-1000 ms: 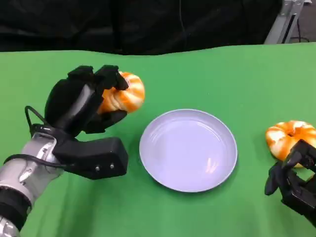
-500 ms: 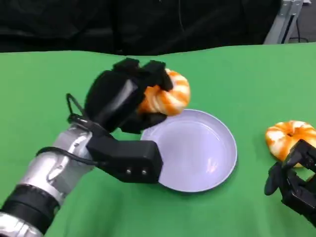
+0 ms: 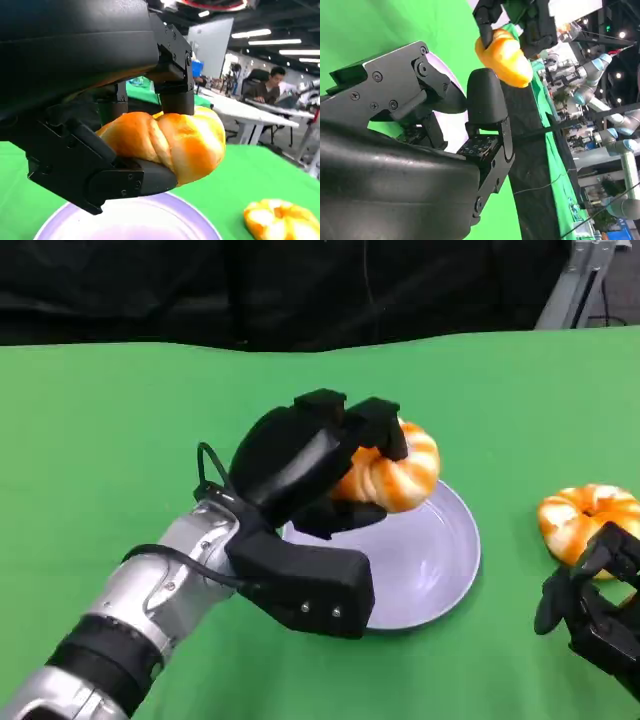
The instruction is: Grasp the bread from the table and place it into the plate.
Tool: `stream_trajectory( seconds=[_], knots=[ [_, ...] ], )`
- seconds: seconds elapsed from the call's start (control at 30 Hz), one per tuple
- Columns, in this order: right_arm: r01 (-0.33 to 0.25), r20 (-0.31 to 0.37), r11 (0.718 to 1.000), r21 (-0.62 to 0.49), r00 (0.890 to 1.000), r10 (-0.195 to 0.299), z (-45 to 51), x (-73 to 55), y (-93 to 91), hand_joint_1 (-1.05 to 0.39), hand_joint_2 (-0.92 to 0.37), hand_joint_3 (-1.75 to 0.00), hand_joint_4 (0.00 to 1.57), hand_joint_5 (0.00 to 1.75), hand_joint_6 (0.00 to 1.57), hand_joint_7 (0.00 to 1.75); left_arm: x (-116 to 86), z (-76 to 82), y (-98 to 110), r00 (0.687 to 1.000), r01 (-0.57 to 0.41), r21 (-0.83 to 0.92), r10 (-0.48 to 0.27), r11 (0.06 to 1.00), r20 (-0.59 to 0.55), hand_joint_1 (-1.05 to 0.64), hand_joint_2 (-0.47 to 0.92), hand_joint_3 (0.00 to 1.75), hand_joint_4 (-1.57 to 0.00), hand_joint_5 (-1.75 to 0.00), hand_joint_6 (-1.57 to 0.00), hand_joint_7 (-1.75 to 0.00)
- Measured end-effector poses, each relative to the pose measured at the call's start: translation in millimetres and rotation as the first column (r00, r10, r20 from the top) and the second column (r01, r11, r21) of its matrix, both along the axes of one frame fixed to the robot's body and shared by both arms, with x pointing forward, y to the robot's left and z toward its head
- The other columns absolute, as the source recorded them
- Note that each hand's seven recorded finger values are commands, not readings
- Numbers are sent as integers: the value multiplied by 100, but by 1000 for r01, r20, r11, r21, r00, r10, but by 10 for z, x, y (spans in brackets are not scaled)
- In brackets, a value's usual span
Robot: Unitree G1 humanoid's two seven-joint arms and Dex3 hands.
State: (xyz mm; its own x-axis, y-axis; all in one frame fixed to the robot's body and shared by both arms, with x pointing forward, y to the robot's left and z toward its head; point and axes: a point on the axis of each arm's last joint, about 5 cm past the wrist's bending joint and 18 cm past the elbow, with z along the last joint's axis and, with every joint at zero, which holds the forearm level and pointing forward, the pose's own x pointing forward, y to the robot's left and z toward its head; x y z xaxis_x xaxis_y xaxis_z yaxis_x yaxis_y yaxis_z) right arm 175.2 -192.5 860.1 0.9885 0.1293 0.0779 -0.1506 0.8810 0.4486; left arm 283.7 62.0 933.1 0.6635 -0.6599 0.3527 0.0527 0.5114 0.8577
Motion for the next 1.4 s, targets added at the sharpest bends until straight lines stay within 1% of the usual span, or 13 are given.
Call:
stream_trajectory(
  seconds=[0.27,0.4,0.5,0.63,0.7,0.73,0.8,0.87,0.93,0.97,1.03,1.13,1.4],
  knots=[
    [-1,1,1000,1,1000,1,0,1,2,-9,-65,-103,79,175,70,158,11,-191,-58,999,-10,90,14,996,-39,-7,65,70,-66,-175,-69,-149],
    [-1,1,1000,1,1000,1,1,2,2,-9,-65,-103,79,175,70,158,35,-244,-73,999,-25,111,28,993,-29,-7,69,63,-66,-175,-61,-163],
    [-1,2,1000,1,1000,1,1,2,2,-9,-65,-103,79,175,70,158,46,-284,-79,999,-35,112,39,993,-36,-7,71,58,-64,-175,-66,-151],
    [-1,2,1000,1,1000,1,1,2,2,-9,-65,-103,79,175,70,158,51,-325,-62,999,-31,111,35,993,-39,-8,74,53,-62,-175,-64,-155],
    [0,1,1000,1,1000,0,1,2,3,-9,-65,-103,79,175,70,158,46,-348,-51,999,-25,109,30,994,-44,-11,80,46,-59,-175,-66,-141],
    [0,1,1000,1,1000,0,1,2,3,-9,-65,-103,79,175,70,158,42,-359,-47,998,-20,110,25,994,-49,-14,82,42,-57,-170,-67,-132],
    [0,1,1000,1,1000,0,1,2,3,-9,-65,-104,79,175,70,158,36,-374,-40,998,-10,111,16,994,-56,-23,89,29,-60,-139,-77,-86],
    [0,1,1000,1,1000,0,1,2,3,-9,-65,-104,79,175,70,158,32,-375,-40,998,7,114,-1,994,-56,-43,92,30,-78,-59,-89,-28],
    [0,1,1000,1,1000,0,1,2,3,-9,-65,-104,79,175,70,158,34,-366,-44,998,27,132,-19,991,-60,-78,92,37,-64,-19,-76,-6],
    [0,1,1000,1,1000,0,1,2,3,-9,-65,-103,79,175,70,158,36,-363,-44,997,37,149,-27,988,-66,-88,92,40,-56,-10,-68,-3],
    [0,1,1000,1,1000,0,1,2,3,-9,-65,-103,79,175,70,158,41,-358,-35,995,57,191,-40,980,-92,-101,92,45,-37,-2,-54,-1],
    [0,1,1000,1,1000,0,1,2,4,-10,-66,-103,79,175,70,158,51,-349,-23,991,69,248,-38,966,-128,-104,92,50,-16,0,-37,0],
    [-2,2,1000,1,1000,2,1,3,8,-9,-65,-102,79,175,70,157,49,-313,-41,987,81,279,-38,957,-154,-105,92,54,-1,0,-27,0]
  ],
)
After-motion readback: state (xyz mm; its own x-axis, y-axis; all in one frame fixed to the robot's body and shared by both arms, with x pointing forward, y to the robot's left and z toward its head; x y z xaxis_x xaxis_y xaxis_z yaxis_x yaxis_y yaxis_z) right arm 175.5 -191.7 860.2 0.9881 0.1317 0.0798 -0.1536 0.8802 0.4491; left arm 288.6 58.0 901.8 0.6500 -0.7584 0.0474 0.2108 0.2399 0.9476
